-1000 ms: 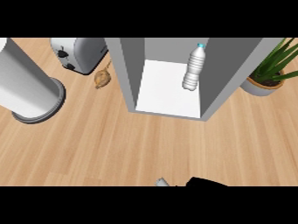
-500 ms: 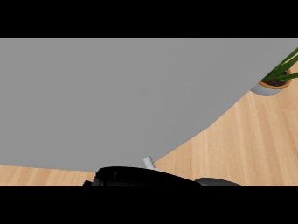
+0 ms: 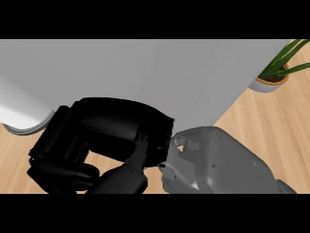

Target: Pick up the bottled water, place it into the cabinet and close the cabinet

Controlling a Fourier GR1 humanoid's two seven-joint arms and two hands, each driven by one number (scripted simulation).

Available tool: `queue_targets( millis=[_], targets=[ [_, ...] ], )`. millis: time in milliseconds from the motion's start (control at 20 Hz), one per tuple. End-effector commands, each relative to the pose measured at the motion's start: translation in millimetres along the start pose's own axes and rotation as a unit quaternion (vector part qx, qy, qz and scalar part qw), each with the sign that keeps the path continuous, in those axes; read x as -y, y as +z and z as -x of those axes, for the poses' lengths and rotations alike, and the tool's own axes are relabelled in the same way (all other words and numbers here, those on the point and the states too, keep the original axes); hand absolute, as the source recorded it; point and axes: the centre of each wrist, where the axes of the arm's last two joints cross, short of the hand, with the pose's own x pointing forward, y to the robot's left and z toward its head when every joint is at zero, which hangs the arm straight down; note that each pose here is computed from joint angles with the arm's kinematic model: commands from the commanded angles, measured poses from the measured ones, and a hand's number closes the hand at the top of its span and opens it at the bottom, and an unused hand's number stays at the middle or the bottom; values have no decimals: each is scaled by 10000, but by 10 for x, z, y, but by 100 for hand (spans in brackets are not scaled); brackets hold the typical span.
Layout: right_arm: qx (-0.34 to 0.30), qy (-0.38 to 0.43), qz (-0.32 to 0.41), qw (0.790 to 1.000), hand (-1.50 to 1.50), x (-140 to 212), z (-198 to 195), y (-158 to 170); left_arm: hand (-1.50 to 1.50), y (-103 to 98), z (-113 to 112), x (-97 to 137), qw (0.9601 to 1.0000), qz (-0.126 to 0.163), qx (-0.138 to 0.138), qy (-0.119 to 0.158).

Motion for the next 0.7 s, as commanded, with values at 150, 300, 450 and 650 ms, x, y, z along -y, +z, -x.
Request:
queue_targets(
  millis=[150,300,450,650],
  targets=[
    [-135,-592,378,9974,150,617,229,91,-150,191,-93,-88,9998,-27,215,40],
    [-10,-627,658,9959,150,858,326,195,-150,131,-140,-73,9998,-39,214,16],
    [26,-588,870,9945,150,1056,482,285,-150,340,-131,-48,9998,-121,122,-62],
    [334,-517,1317,9894,150,1274,376,372,-150,276,-219,-54,9997,-130,188,38]
  ],
)
